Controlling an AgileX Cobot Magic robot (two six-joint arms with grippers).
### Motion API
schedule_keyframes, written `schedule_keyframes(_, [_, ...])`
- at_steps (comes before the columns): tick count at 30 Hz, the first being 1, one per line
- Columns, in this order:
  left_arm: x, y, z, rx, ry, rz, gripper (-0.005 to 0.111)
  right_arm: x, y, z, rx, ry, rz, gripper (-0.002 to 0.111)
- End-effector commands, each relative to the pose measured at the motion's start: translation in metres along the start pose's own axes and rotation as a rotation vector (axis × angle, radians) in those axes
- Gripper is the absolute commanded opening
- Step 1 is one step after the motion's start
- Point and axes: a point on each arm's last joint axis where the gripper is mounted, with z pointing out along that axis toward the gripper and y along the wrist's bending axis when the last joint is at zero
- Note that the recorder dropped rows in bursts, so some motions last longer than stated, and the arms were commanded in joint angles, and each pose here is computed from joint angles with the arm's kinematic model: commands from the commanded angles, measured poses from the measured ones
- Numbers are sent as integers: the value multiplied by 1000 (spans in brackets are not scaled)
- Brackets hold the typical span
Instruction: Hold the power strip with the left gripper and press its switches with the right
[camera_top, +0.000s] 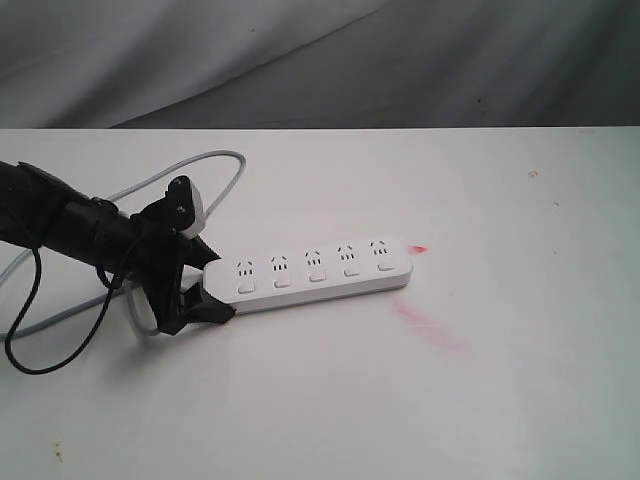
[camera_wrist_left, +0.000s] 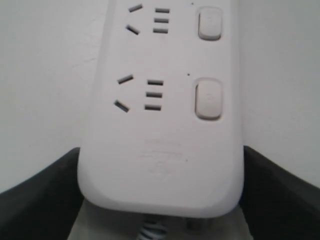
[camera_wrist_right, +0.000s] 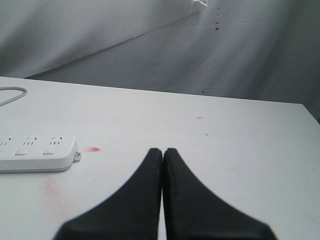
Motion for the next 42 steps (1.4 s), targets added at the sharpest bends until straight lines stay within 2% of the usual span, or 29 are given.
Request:
schedule_keyframes(1, [-3,-1,1,9,-6,11,52,0,-1,0,11,-9,-5,0])
schedule_keyframes(9, [-3,-1,1,9,-6,11,52,0,0,0,3,-9,51,0])
schedule_keyframes(13, [-3,-1,1,9,-6,11,52,-12,1,-4,-11,0,48,0])
schedule_keyframes(21, [-3,-1,1,9,-6,11,52,-85,-3,-5,-11,3,-36,0])
schedule_keyframes(30, [-3,-1,1,9,-6,11,52,-183,-9,63,-26,74,-62,0])
schedule_keyframes(33, [-3,-1,1,9,-6,11,52,-201,1,93,-91,101,-75,0])
schedule_keyframes(37, [-3,-1,1,9,-6,11,52,-217,28,129,-208,126,-99,0])
schedule_keyframes(42, [-3,-1,1,9,-6,11,52,-205,75,166,-369,292,-135,0])
